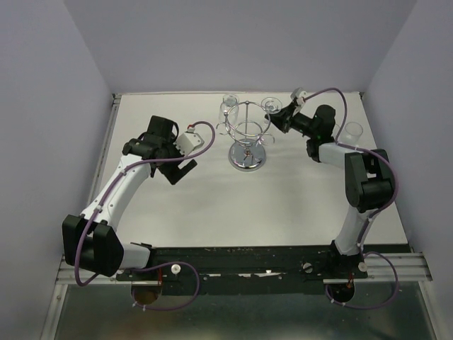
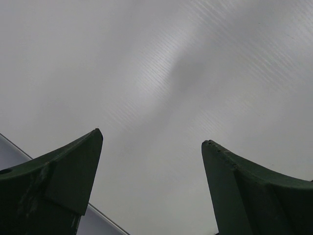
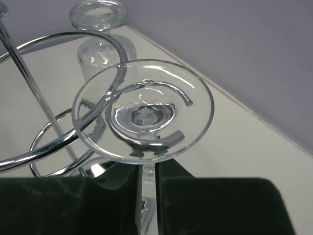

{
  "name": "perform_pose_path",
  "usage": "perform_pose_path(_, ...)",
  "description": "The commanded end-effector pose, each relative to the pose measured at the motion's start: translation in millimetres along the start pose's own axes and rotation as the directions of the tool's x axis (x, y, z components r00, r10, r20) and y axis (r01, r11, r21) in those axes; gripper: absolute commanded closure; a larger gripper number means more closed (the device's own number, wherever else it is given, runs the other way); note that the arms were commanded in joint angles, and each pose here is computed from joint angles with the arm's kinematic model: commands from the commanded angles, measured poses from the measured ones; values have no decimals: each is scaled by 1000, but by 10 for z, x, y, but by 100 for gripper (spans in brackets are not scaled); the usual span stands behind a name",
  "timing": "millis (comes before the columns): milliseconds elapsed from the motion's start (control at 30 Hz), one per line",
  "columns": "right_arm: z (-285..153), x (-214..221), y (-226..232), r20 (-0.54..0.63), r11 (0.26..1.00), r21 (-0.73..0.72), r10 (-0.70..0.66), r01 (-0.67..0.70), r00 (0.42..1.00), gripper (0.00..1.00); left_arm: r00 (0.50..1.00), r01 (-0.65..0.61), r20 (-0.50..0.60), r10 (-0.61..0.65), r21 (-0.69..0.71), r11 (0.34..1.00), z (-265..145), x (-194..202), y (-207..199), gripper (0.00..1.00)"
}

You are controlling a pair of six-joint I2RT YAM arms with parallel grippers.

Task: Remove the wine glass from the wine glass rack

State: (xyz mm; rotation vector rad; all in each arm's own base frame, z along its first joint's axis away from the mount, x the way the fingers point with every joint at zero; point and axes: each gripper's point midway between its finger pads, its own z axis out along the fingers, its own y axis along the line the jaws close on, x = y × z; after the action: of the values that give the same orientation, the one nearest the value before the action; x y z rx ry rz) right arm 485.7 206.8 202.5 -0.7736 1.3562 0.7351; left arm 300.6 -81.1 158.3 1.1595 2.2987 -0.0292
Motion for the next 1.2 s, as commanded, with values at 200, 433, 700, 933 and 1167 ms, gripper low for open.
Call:
perform_pose_path(200, 14, -241, -172, 37, 993, 107, -55, 51, 998, 99, 1000, -4, -5, 4, -4, 1000, 89, 40, -17, 1)
perform_pose_path(433, -6, -357, -157, 56, 992, 113, -63, 56, 996, 99, 1000, 1, 2, -1, 10, 1000, 119, 53, -57, 1)
perform_pose_path(700, 17, -369, -232, 50, 989, 132, -71, 64, 996, 99, 1000, 8, 6, -8, -2, 1000, 112, 50, -49, 1)
perform_pose_path(933, 45, -384, -280, 43, 987, 137, -85, 78, 995, 99, 1000, 7, 10, -7, -4, 1000, 124, 46, -44, 1)
perform_pose_path(1167, 88, -437, -343, 40, 985, 148, -93, 86, 995, 99, 1000, 17, 16, -17, -12, 1000, 150, 52, -42, 1)
